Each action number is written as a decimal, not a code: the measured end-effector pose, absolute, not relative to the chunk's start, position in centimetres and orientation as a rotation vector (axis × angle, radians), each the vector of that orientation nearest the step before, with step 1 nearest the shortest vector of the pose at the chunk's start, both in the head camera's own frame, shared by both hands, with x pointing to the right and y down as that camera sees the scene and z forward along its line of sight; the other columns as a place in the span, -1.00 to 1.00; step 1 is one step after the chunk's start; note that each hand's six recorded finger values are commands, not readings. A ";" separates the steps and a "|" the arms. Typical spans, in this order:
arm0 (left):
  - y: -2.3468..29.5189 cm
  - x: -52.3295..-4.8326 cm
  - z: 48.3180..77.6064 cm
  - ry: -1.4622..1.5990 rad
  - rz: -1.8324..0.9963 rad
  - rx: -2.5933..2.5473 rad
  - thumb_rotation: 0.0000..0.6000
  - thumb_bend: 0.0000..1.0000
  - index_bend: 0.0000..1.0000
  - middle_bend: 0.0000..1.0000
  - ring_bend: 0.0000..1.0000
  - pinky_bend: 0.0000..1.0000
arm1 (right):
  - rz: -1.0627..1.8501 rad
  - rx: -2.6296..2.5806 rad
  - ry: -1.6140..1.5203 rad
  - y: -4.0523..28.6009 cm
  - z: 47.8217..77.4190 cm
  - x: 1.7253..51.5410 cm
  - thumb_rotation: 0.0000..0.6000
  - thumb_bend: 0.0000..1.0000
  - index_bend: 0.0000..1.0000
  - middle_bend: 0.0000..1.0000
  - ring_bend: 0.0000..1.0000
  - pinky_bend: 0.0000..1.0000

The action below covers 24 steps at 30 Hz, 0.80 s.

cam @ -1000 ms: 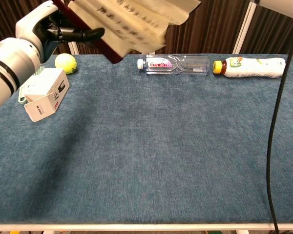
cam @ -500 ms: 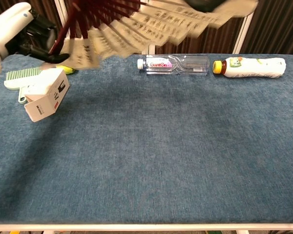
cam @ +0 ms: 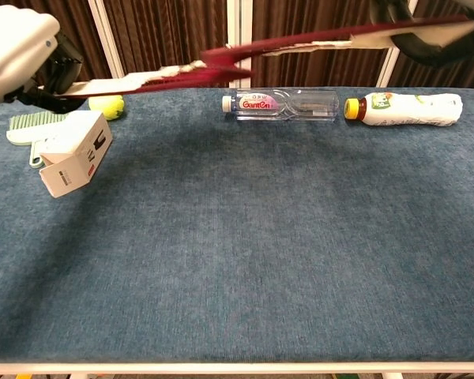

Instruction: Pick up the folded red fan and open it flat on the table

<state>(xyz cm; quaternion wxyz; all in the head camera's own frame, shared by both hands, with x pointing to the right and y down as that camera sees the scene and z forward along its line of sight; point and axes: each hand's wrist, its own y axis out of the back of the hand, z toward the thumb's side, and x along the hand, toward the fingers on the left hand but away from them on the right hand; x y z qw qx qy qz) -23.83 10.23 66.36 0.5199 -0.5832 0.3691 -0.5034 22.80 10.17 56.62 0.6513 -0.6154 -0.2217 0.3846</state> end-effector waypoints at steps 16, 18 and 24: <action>13.5 -20.0 69.4 0.697 -1.151 -1.378 1.00 -0.28 0.08 0.17 -0.11 -0.15 | 1.003 -1.408 -0.538 14.8 62.3 26.7 1.00 0.05 0.01 -0.02 -0.69 -1.00; 13.7 -19.8 69.9 0.665 -1.168 -1.377 1.00 -0.45 -0.35 -0.20 -0.47 -0.33 | 1.041 -1.408 -0.535 15.6 63.5 27.1 1.00 -0.35 -0.50 -0.32 -0.91 -1.00; 14.9 -18.9 70.7 0.603 -1.212 -1.404 1.00 -0.95 -0.80 -0.81 -0.99 -0.74 | 1.163 -1.452 -0.549 17.1 65.3 28.7 1.00 -1.00 -1.00 -1.00 -1.00 -1.00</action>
